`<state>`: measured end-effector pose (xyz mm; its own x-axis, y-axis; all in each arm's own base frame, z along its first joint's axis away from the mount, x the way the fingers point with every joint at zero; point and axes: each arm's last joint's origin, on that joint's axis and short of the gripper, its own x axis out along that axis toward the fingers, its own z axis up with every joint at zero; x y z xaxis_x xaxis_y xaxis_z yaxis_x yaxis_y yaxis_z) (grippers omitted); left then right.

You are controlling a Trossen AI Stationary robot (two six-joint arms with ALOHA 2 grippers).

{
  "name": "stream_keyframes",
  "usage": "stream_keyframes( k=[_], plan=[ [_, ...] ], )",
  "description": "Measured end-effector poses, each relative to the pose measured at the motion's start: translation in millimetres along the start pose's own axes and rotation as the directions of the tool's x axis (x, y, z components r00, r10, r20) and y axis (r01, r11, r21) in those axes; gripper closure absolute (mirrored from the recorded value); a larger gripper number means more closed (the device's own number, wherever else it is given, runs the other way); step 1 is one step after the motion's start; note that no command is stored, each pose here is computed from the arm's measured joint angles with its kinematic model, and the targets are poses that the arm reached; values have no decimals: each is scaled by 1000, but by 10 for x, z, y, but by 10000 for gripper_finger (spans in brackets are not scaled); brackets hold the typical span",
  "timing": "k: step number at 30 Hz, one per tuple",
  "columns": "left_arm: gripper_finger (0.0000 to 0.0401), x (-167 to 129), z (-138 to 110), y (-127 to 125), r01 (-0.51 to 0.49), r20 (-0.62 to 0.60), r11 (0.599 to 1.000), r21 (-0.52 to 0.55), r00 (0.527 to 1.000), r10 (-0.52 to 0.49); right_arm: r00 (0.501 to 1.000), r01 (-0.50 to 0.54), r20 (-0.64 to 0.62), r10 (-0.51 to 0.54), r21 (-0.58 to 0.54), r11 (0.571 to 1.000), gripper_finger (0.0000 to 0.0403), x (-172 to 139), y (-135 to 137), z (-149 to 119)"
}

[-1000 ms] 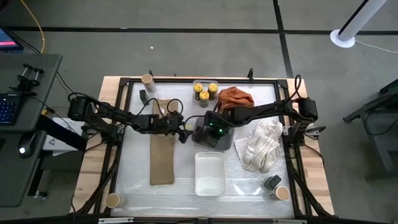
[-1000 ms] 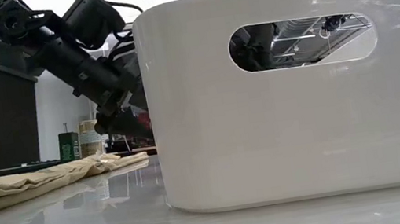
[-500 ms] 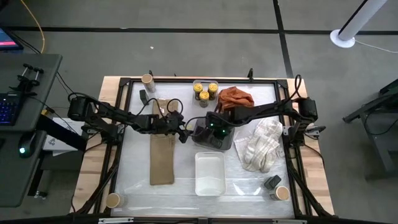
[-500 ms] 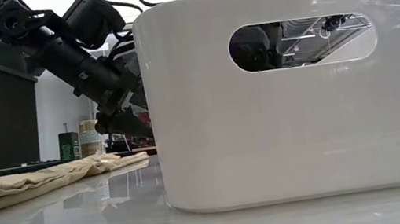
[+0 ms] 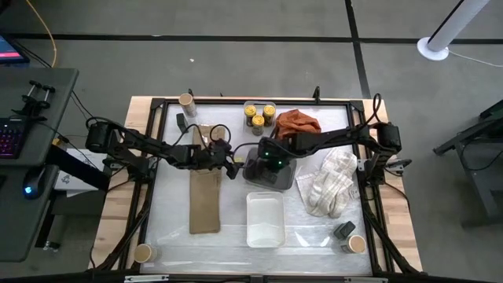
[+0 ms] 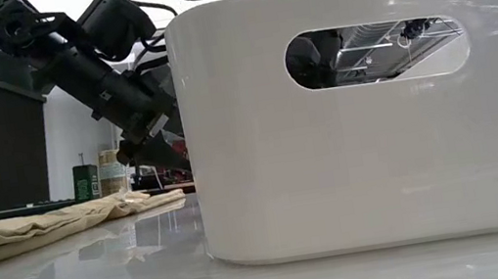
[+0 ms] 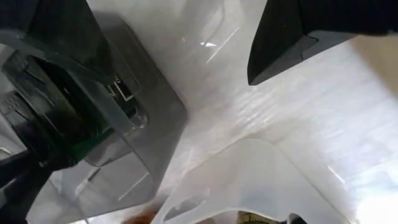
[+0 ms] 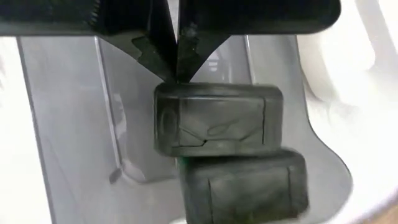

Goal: Sort spices by type
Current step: Adjust the black seasoning cans in the black bin, then adjust the black bin on the table

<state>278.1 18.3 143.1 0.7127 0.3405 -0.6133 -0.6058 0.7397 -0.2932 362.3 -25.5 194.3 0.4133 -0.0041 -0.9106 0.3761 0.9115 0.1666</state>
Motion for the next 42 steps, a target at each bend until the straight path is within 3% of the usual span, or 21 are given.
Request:
stream_keyframes(
  k=[10, 17, 25, 32, 38, 42],
  plan=[
    [52, 0, 5, 6, -18, 13, 1000, 0, 1000, 18, 999, -19, 34, 19, -5, 1000, 403, 0, 25, 31],
    [52, 3, 7, 17, -23, 11, 1000, 17, 1000, 23, 999, 17, -48, -17, -1, 1000, 403, -38, -50, -38],
    [52, 68, 78, 260, -70, -73, 997, 12, 995, 71, 996, 68, -49, -68, -3, 998, 403, -566, -174, -121],
    [52, 106, 134, 446, -29, -172, 999, -38, 985, 22, 989, 104, -107, -99, 47, 993, 403, -1006, -211, -421],
    [52, 89, 81, 373, 28, -212, 1000, -15, 977, -30, 979, 83, -201, -40, 207, 975, 403, -737, -276, -982],
    [52, 66, 27, 271, 63, -220, 998, 10, 974, -59, 995, 26, -98, 3, 286, 958, 403, -633, -283, -1056]
  ],
)
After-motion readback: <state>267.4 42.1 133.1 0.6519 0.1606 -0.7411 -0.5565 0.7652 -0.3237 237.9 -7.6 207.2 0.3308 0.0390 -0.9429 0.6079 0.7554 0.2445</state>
